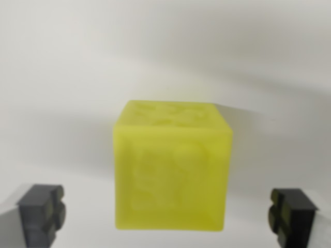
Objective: Pick yellow cube
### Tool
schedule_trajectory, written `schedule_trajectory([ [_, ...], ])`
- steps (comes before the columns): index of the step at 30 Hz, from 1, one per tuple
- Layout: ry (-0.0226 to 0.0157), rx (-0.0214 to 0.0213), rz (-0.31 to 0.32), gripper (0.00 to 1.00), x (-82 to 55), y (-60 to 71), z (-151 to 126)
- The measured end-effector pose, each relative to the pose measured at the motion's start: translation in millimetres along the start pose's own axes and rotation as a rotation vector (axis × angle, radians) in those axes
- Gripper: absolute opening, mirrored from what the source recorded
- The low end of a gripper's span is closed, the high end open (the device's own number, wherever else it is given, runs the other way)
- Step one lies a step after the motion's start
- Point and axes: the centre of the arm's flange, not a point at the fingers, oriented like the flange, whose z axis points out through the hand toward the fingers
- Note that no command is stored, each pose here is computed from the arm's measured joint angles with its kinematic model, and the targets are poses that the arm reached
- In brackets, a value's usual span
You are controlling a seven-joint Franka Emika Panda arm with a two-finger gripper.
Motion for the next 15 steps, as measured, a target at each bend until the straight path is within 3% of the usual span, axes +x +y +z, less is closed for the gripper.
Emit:
schedule_trajectory([
  [15, -0.0021, -0.0005, -0.004, 1.00, 7.0, -6.0, 37.2],
])
